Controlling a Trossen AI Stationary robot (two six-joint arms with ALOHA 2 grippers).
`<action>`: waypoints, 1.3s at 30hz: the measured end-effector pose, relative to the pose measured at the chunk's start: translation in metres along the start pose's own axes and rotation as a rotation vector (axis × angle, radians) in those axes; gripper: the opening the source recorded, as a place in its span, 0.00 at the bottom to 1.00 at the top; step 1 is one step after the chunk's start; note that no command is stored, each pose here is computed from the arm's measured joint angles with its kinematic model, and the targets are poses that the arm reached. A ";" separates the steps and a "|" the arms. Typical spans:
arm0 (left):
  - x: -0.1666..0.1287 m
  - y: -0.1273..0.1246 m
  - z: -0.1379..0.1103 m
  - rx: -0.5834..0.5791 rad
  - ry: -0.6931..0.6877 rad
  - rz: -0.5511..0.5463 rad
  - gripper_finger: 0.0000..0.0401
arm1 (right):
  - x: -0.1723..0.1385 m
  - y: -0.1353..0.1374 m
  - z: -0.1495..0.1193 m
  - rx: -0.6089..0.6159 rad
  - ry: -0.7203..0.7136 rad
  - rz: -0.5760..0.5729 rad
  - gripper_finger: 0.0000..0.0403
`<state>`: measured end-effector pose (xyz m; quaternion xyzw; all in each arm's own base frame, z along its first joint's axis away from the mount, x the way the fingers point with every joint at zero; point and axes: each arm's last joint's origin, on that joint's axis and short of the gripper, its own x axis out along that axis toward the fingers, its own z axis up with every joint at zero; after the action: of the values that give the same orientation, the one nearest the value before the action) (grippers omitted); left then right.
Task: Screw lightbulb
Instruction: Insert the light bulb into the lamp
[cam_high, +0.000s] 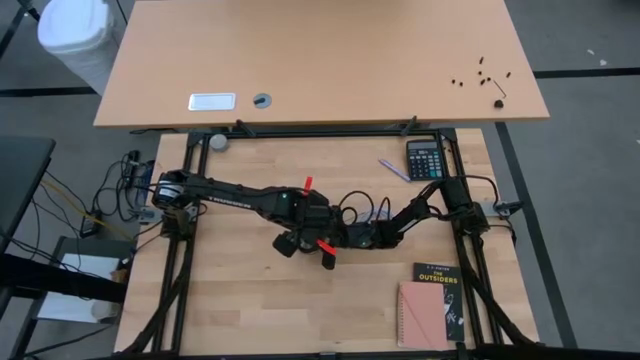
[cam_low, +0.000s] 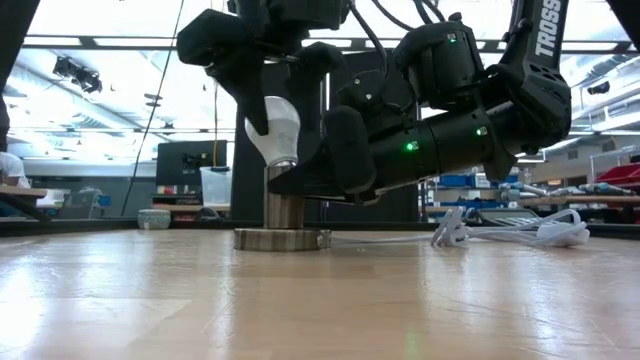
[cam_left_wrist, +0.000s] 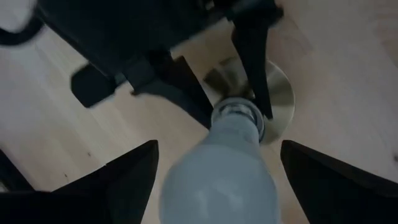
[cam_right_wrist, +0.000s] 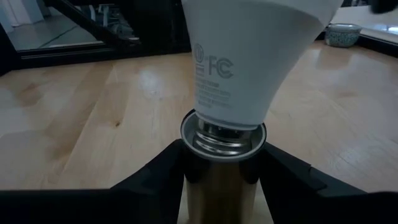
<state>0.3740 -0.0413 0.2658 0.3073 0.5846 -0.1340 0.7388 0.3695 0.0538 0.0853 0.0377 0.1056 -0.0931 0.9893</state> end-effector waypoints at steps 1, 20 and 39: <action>0.000 0.000 0.001 -0.002 -0.011 0.003 0.85 | 0.000 0.000 0.000 0.000 0.000 0.000 0.46; -0.066 0.000 0.007 -0.289 -0.154 0.036 0.82 | 0.000 0.000 -0.001 -0.004 0.010 -0.003 0.46; -0.051 -0.080 -0.080 -0.639 -0.473 0.191 0.64 | 0.000 -0.002 -0.004 0.059 0.038 -0.017 0.59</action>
<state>0.2523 -0.0622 0.2803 0.0759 0.3795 0.0566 0.9203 0.3681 0.0518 0.0813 0.0679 0.1218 -0.1038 0.9848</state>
